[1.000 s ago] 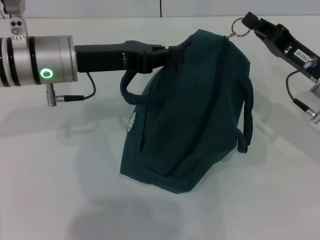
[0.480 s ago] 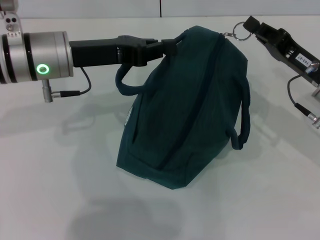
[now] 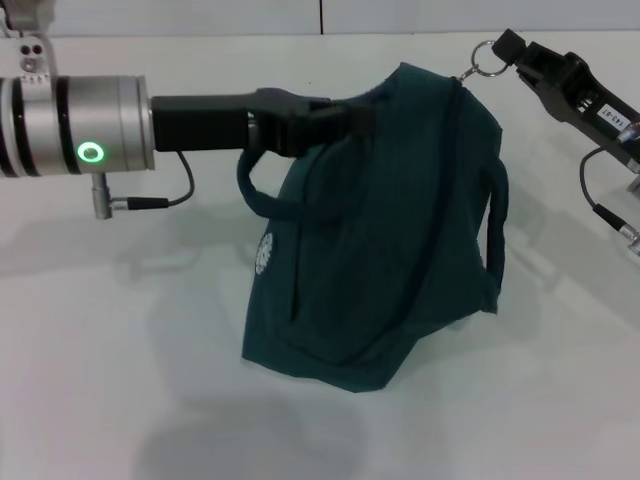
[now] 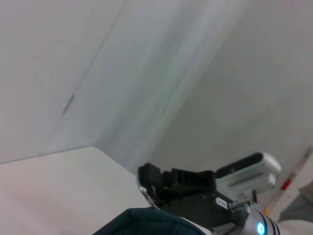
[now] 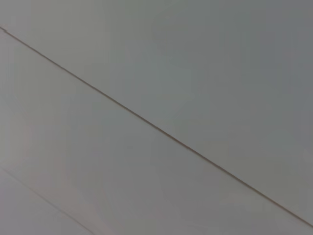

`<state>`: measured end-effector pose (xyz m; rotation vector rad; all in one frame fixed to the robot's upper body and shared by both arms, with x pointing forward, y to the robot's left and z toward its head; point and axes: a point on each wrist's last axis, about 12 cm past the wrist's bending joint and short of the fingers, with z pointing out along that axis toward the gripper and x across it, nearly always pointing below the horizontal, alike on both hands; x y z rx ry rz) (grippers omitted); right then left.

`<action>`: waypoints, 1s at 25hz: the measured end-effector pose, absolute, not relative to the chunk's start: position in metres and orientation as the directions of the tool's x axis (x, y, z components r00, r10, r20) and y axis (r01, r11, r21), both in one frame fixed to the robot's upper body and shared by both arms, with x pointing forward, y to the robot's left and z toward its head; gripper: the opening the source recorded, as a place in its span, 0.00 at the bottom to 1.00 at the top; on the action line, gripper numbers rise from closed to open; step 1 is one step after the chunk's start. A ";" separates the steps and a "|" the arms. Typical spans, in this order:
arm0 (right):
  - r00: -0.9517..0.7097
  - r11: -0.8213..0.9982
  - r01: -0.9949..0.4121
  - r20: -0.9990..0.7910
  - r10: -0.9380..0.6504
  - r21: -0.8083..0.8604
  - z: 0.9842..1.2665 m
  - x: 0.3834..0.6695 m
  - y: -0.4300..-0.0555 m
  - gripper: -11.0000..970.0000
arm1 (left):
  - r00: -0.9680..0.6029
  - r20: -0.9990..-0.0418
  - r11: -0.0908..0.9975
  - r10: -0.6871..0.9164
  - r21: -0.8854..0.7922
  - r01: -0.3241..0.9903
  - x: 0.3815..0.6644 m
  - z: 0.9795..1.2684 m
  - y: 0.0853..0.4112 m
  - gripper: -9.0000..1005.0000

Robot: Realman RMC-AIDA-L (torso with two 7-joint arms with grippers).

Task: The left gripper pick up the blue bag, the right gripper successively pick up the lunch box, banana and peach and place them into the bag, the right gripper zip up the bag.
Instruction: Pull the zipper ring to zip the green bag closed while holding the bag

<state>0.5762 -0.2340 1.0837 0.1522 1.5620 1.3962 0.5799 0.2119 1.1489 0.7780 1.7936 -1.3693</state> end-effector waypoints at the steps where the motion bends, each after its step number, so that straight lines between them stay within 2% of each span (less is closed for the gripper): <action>1: -0.504 0.321 -0.486 -0.561 0.657 0.813 1.084 0.577 -0.234 0.03 | -0.545 -0.838 0.243 0.037 -0.522 0.818 0.579 1.148 0.210 0.01; 14: -0.647 0.207 -0.348 -0.394 0.653 0.914 1.080 0.577 -0.231 0.04 | -0.523 -0.849 0.158 0.075 -0.508 0.847 0.572 1.151 0.200 0.01; 25: -0.678 0.223 -0.260 -0.342 0.651 0.940 1.071 0.579 -0.225 0.05 | -0.477 -0.877 0.082 0.061 -0.472 0.878 0.565 1.158 0.203 0.01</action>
